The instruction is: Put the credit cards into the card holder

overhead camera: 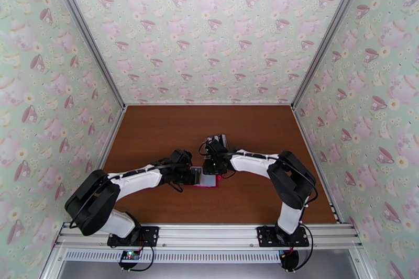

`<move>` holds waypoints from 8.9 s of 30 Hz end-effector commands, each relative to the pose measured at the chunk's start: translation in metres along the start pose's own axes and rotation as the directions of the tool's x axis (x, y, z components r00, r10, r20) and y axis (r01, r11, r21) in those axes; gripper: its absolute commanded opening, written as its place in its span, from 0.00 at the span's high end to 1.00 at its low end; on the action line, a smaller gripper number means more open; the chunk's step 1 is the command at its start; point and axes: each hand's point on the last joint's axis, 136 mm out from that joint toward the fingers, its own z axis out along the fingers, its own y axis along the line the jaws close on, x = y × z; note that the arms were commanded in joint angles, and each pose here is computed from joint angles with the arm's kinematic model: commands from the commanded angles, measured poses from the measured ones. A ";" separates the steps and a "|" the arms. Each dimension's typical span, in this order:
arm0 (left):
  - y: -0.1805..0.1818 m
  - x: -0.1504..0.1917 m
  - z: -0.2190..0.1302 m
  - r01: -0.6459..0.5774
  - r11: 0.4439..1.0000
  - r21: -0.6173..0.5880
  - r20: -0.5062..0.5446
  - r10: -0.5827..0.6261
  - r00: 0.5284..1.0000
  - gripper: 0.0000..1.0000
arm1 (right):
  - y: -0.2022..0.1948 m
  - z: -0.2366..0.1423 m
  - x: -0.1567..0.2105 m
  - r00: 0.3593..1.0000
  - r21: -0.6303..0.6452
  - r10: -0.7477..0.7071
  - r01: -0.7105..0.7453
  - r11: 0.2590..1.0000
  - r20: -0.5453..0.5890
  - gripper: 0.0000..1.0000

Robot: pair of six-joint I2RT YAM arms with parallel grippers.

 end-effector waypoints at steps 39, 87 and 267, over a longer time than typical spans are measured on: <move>0.021 0.026 0.011 0.011 1.000 -0.021 -0.096 -0.013 0.995 0.34 | -0.028 -0.012 -0.013 1.000 0.095 0.003 -0.005 0.995 0.022 0.59; 0.019 0.028 0.014 0.020 1.000 -0.003 -0.105 -0.020 0.994 0.33 | -0.017 -0.003 -0.006 1.000 0.117 -0.030 0.030 0.993 -0.001 0.60; 0.065 -0.009 -0.010 -0.022 0.947 -0.319 -0.020 0.017 1.000 0.47 | -0.013 -0.018 0.029 0.953 -0.141 0.303 -0.297 0.944 0.022 0.75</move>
